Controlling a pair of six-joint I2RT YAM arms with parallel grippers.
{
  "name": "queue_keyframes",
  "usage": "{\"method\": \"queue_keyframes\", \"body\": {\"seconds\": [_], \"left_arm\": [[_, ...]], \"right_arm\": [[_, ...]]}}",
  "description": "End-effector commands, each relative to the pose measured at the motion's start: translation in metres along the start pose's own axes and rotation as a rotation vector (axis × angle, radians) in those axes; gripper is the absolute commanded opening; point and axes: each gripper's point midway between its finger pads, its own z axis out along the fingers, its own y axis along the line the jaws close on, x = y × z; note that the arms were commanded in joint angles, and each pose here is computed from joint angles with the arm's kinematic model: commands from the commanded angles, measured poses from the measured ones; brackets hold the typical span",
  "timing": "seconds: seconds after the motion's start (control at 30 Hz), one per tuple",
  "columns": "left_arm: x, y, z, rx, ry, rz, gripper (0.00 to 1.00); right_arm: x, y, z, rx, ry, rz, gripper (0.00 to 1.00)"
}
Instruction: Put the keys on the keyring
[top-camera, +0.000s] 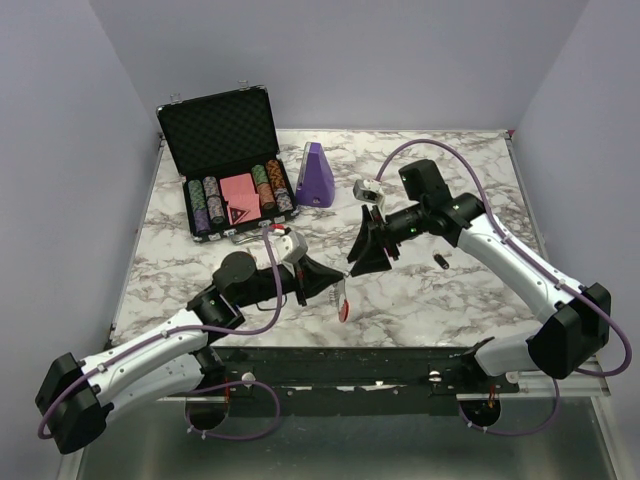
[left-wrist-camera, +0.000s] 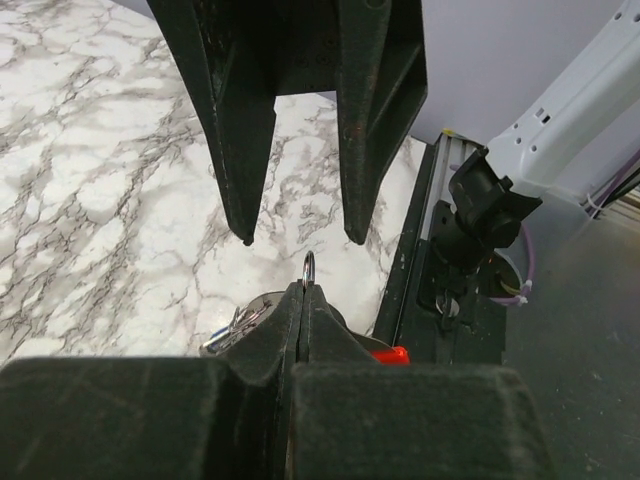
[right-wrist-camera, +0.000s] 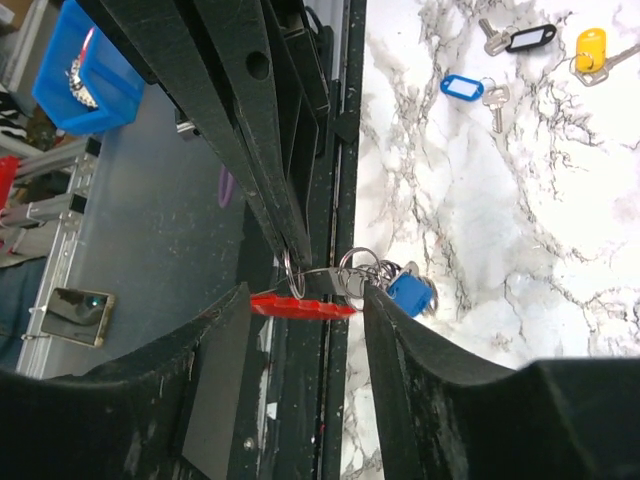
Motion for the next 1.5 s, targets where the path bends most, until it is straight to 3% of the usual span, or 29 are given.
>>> {"method": "queue_keyframes", "body": {"seconds": [0.0, 0.2, 0.37, 0.6, 0.67, 0.7, 0.97, 1.07, 1.17, 1.47], "left_arm": [[-0.007, -0.002, 0.001, 0.008, 0.039, 0.030, 0.00], [-0.007, -0.001, 0.006, 0.004, 0.087, 0.018, 0.00], [-0.009, -0.003, 0.011, 0.016, 0.108, 0.013, 0.00], [-0.012, -0.003, 0.014, 0.022, 0.115, 0.011, 0.00], [-0.011, -0.003, 0.014, 0.023, 0.117, 0.012, 0.00], [-0.011, -0.004, 0.014, 0.026, 0.119, 0.013, 0.00], [-0.010, -0.004, 0.006, 0.027, 0.042, -0.012, 0.00], [-0.008, -0.005, -0.002, 0.038, -0.032, -0.045, 0.28], [-0.006, -0.006, -0.008, 0.046, -0.103, -0.074, 0.43], [-0.015, -0.006, -0.010, 0.051, -0.204, -0.093, 0.44]], "right_arm": [[-0.004, -0.001, -0.004, 0.031, 0.014, -0.028, 0.59], [-0.002, -0.004, -0.001, 0.043, 0.035, -0.034, 0.63], [0.001, -0.011, 0.005, 0.081, 0.067, -0.044, 0.58], [0.004, -0.013, 0.011, 0.090, 0.088, -0.049, 0.32], [0.004, -0.012, 0.012, 0.083, 0.088, -0.047, 0.14], [0.003, -0.012, 0.012, 0.081, 0.087, -0.046, 0.00], [-0.001, -0.002, 0.014, 0.036, 0.055, -0.021, 0.00], [-0.005, 0.001, 0.014, 0.007, 0.032, -0.001, 0.00], [-0.007, 0.002, 0.013, -0.009, 0.016, 0.011, 0.00], [-0.007, 0.002, 0.014, -0.026, 0.000, 0.021, 0.00]]}}
